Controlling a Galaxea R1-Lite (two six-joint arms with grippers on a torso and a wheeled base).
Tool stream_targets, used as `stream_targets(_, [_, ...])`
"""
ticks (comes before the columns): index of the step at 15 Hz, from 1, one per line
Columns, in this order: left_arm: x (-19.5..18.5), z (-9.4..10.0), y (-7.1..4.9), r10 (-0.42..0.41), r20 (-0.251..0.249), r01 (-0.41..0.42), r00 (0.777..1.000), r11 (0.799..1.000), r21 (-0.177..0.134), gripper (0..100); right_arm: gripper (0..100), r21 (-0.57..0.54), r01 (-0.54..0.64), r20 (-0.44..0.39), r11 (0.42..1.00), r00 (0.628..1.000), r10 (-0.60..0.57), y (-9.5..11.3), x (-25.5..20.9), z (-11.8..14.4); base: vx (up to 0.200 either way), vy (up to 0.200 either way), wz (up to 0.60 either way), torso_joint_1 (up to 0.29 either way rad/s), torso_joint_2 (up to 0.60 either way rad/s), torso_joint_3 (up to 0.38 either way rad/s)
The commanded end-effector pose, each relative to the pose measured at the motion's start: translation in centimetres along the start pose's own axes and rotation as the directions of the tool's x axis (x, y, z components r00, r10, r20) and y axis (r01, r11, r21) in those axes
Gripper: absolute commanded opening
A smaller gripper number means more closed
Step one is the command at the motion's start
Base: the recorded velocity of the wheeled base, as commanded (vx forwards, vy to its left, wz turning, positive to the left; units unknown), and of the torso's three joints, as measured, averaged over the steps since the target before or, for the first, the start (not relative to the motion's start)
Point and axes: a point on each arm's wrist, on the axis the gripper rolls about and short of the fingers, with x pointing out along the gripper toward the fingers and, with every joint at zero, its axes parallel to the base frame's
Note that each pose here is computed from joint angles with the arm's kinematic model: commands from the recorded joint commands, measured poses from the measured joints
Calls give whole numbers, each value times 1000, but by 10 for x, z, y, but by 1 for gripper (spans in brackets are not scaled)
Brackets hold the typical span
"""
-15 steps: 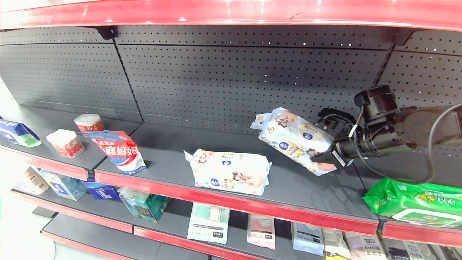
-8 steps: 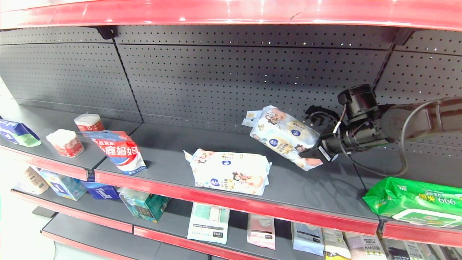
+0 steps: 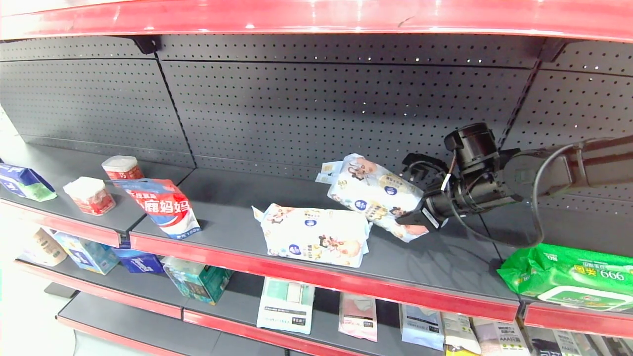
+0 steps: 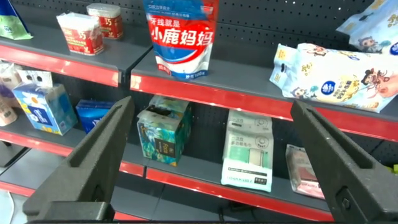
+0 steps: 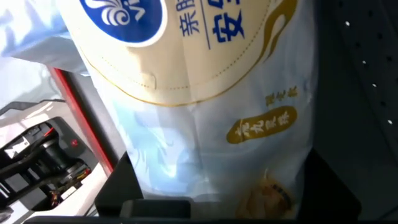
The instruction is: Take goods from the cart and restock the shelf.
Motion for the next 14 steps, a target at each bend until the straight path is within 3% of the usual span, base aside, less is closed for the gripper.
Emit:
stream_targets(1, [0, 0, 0, 0, -1, 0, 1000, 1000, 0, 100, 0, -15, -15, 5, 1000, 1000, 15, 7, 1, 4, 0, 0, 0, 0, 0, 0])
stream_targets(14, [0, 0, 0, 0, -1, 0, 1000, 1000, 0, 100, 0, -31, -62, -11, 998, 998, 62, 28, 5, 6, 0, 0, 0, 0, 0, 0])
